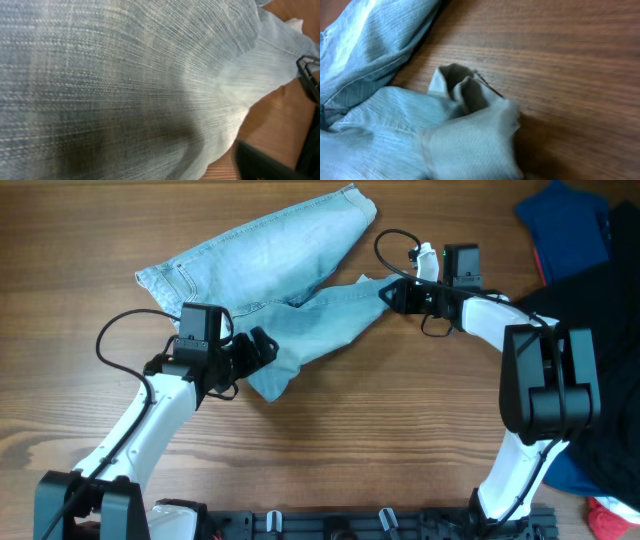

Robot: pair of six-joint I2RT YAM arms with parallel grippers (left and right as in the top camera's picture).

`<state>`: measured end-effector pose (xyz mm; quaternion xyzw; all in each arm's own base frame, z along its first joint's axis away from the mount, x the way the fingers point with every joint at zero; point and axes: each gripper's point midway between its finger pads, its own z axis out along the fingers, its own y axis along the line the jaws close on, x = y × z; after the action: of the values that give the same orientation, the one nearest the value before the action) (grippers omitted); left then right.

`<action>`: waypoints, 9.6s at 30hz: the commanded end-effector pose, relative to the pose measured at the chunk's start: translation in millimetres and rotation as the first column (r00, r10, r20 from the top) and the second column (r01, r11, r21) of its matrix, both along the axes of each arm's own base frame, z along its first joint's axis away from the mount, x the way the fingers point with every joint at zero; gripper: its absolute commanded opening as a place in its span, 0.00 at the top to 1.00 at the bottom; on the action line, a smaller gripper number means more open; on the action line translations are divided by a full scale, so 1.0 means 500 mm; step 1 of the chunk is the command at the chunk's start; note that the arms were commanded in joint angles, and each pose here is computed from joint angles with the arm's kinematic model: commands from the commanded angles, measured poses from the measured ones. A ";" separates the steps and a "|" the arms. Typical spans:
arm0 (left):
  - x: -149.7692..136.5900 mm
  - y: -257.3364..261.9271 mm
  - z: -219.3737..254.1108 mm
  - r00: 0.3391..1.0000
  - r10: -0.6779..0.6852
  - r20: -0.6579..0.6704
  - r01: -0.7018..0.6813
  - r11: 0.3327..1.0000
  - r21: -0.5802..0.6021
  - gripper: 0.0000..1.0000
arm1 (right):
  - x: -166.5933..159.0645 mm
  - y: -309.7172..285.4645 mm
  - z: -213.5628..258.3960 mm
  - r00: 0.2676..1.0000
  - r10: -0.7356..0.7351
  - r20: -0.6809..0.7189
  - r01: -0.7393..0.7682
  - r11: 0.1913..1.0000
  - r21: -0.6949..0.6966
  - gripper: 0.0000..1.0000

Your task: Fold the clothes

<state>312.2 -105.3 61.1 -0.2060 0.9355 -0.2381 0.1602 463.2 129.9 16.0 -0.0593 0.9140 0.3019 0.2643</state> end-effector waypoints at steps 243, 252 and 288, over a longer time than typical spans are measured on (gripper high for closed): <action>0.340 -0.170 0.218 0.951 -0.256 0.174 0.294 0.924 -0.246 0.44 | -0.332 -0.392 0.414 0.736 -0.674 -0.054 0.490 0.587 -0.645 0.96; 0.395 -0.205 0.044 0.959 -0.259 0.112 0.281 0.905 -0.318 0.43 | -0.333 -0.392 0.414 0.735 -0.676 -0.056 0.490 0.587 -0.645 0.96; 0.421 -0.084 0.469 0.807 -0.133 0.576 0.349 0.894 -0.283 0.96 | -0.290 -0.378 0.418 0.750 -0.661 -0.027 0.526 0.621 -0.582 0.96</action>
<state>529.6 -206.9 133.7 -0.0703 0.8631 -0.4637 0.1874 306.9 -60.5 221.1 0.2117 0.9545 -0.0793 0.1946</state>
